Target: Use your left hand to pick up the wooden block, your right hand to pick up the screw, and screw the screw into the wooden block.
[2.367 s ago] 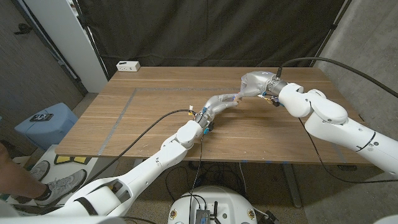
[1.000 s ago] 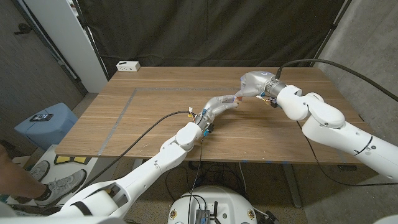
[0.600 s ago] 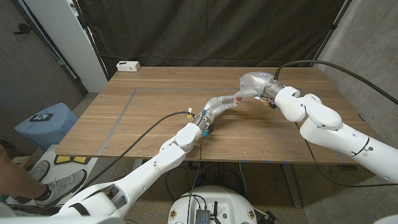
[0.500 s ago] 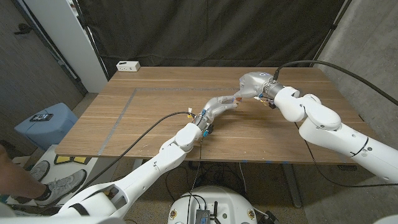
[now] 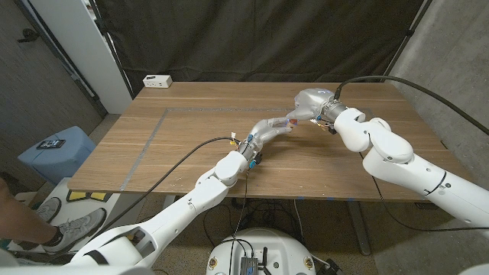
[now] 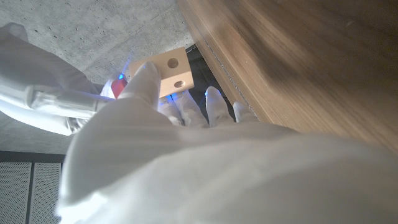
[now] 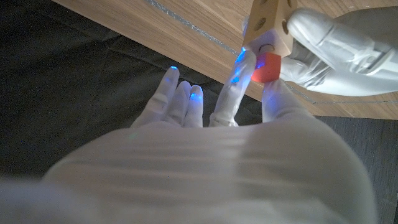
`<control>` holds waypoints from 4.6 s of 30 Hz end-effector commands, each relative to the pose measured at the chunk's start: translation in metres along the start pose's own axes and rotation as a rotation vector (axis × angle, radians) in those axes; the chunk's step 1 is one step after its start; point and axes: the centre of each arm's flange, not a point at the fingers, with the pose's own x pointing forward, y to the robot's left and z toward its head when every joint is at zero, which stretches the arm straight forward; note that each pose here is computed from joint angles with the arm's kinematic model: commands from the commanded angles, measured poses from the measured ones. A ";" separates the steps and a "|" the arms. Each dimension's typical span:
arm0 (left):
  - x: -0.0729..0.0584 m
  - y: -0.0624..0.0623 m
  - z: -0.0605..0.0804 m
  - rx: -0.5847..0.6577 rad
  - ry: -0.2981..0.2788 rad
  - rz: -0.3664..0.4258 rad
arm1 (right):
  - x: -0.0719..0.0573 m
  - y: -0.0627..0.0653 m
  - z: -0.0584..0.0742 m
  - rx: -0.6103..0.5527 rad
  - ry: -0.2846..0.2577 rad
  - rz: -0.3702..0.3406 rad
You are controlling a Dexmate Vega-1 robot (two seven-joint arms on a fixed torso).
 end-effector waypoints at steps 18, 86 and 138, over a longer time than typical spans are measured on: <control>-0.003 0.001 -0.002 -0.006 0.009 0.007 | 0.001 0.006 -0.001 0.042 0.040 -0.034; -0.008 0.007 0.002 -0.144 0.026 0.060 | -0.038 -0.011 -0.036 0.469 0.159 -0.214; 0.025 0.009 0.005 -0.281 0.125 -0.043 | -0.048 0.017 -0.075 1.004 0.201 -0.338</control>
